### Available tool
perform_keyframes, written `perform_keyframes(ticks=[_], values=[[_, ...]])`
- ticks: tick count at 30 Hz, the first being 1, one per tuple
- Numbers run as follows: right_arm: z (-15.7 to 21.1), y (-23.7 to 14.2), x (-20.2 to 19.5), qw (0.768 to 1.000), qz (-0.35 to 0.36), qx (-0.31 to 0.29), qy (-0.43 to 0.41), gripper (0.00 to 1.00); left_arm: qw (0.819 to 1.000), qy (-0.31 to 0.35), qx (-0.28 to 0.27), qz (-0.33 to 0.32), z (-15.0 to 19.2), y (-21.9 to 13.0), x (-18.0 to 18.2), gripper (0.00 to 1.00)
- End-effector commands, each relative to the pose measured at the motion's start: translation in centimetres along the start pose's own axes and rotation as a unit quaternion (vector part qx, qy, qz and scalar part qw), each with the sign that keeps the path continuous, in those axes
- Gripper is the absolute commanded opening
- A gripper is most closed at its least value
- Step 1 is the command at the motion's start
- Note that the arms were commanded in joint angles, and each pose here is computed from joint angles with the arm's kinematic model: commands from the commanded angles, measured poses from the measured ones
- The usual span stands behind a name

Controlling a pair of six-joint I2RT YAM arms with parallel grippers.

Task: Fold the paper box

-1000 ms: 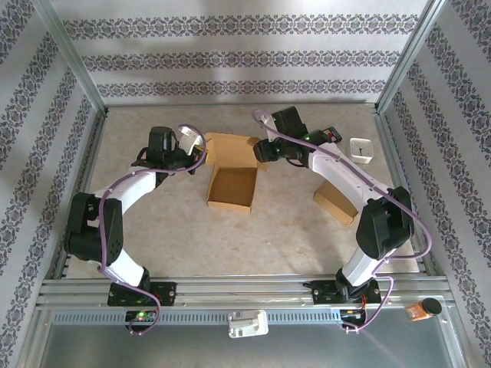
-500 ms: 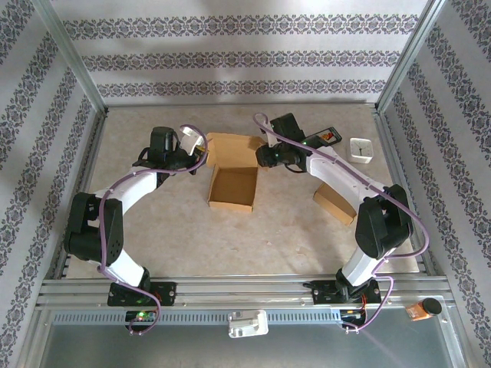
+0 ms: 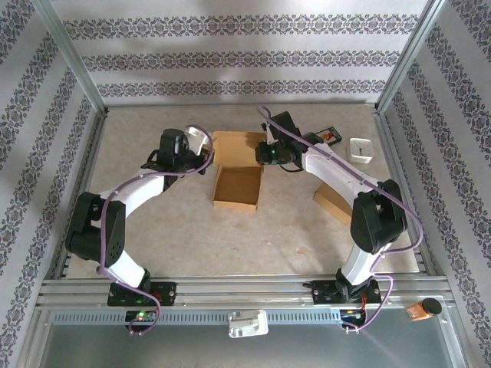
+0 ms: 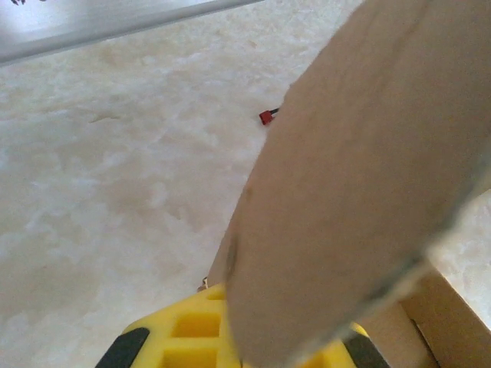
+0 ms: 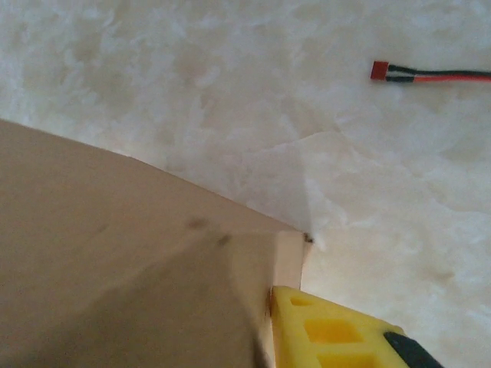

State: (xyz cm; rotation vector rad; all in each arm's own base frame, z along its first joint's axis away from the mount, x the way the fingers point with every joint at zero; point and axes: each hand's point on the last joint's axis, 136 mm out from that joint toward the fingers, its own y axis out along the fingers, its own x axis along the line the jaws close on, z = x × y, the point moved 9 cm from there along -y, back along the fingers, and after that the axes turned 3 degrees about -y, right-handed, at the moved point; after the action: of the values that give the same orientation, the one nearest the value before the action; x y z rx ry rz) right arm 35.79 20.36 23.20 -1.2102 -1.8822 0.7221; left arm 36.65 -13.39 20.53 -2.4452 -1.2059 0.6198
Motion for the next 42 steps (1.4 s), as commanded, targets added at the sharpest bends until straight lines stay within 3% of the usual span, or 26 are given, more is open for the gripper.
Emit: perform_keyframes(ticks=[1,5,10,20,27,36,42], values=[[-0.1,0.7,0.5,0.997,-0.023,0.013,0.073,0.22,0.999,-0.044,-0.014,-0.007,0.2,0.7,-1.6,0.0],[0.1,0.8,0.3,0.994,-0.019,-0.002,0.111,0.17,0.997,-0.072,-0.019,-0.014,1.1,0.9,-3.2,0.0],[1.3,0.7,0.3,0.995,-0.012,-0.029,0.096,0.12,0.995,-0.092,-0.029,-0.023,2.7,0.8,-4.2,0.0],[5.9,0.3,0.8,0.999,0.032,-0.042,-0.011,0.12,0.993,-0.109,-0.041,-0.02,5.5,-0.9,-6.0,0.0],[7.9,-0.1,0.2,0.996,0.051,-0.047,-0.047,0.11,0.985,-0.163,-0.062,0.012,5.7,-0.8,-7.7,0.0],[9.7,-0.2,0.2,0.996,0.033,-0.049,-0.063,0.09,0.975,-0.219,-0.041,0.013,7.1,-0.2,-8.7,0.0],[10.3,-0.4,0.2,0.996,0.027,-0.05,-0.065,0.08,0.971,-0.231,0.013,0.058,7.6,1.0,-10.1,0.0]])
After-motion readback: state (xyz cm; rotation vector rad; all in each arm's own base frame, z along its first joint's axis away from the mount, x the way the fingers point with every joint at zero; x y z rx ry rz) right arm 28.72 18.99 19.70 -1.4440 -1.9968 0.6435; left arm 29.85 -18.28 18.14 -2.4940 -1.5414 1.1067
